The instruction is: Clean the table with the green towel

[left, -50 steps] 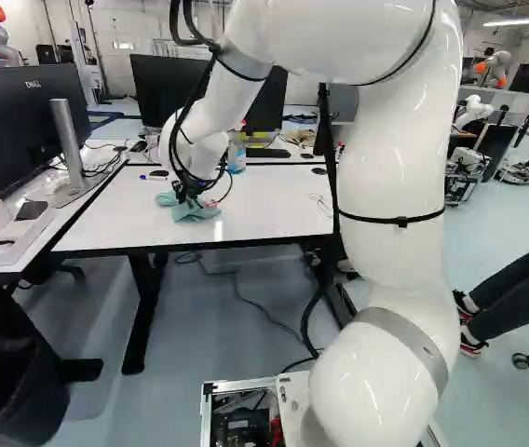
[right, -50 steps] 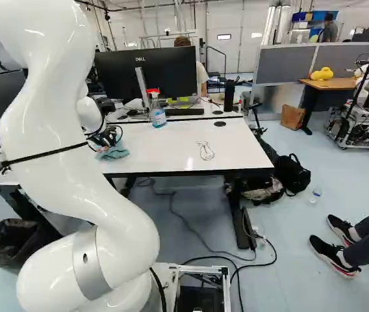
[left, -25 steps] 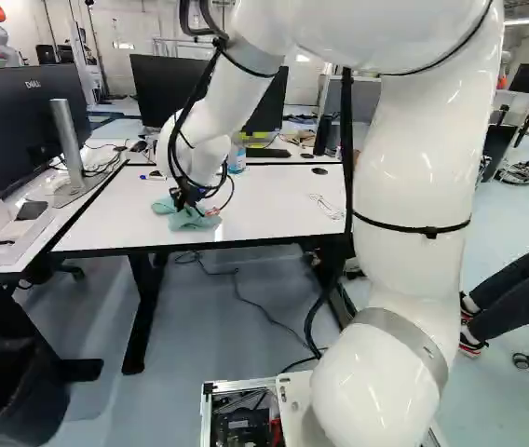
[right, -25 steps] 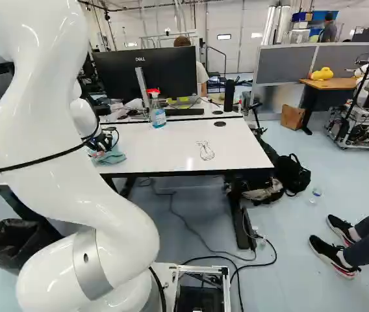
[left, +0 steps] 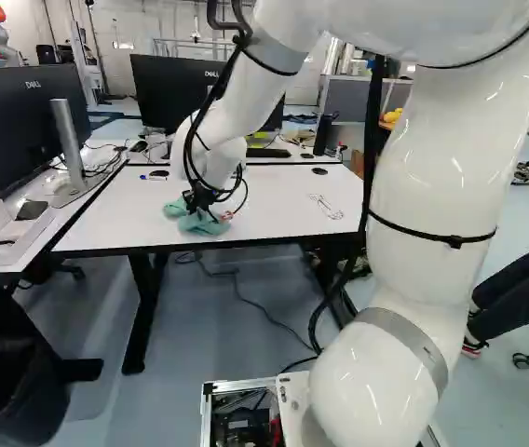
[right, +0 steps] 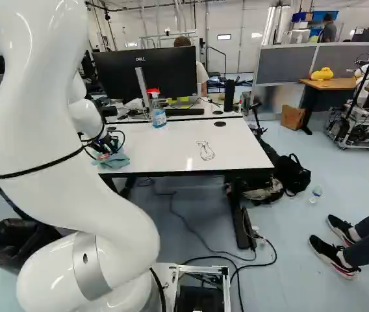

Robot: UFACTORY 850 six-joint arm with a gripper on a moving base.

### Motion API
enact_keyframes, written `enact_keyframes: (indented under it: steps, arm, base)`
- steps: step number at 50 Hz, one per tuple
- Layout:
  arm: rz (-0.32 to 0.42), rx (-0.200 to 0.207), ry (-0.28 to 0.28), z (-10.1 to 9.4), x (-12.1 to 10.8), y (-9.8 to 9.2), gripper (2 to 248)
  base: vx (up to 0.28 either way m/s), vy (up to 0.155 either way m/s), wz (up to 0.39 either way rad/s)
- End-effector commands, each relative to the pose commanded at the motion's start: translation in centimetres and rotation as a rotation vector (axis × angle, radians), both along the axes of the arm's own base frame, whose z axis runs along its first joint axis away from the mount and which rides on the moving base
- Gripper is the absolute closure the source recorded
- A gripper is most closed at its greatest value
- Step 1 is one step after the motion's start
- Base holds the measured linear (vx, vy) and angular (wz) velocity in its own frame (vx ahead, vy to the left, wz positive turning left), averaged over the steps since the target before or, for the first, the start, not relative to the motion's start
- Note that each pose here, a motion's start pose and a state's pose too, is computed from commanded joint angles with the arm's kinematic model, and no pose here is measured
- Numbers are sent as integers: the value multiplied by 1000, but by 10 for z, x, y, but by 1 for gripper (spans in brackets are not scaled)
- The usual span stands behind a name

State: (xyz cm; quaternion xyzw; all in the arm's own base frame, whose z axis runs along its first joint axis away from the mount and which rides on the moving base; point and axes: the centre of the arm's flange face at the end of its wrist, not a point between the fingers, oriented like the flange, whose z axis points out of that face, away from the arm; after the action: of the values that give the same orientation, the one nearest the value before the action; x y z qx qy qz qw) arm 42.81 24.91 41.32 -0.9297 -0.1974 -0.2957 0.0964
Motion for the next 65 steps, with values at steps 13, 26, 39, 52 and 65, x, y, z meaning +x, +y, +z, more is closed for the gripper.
enact_keyframes:
  steps: [13,26,39,52,65]
  arm:
    - [-41,1,-2,0,16,-15,200]
    - [-60,4,-8,-1,35,-16,200]
    - [-60,8,-14,3,34,-16,200]
    - [-43,22,-40,18,32,-7,200]
    - [-6,34,-59,27,29,13,200]
  base:
    - [0,0,0]
    - [0,0,0]
    - [0,0,0]
    - [0,0,0]
    - [0,0,0]
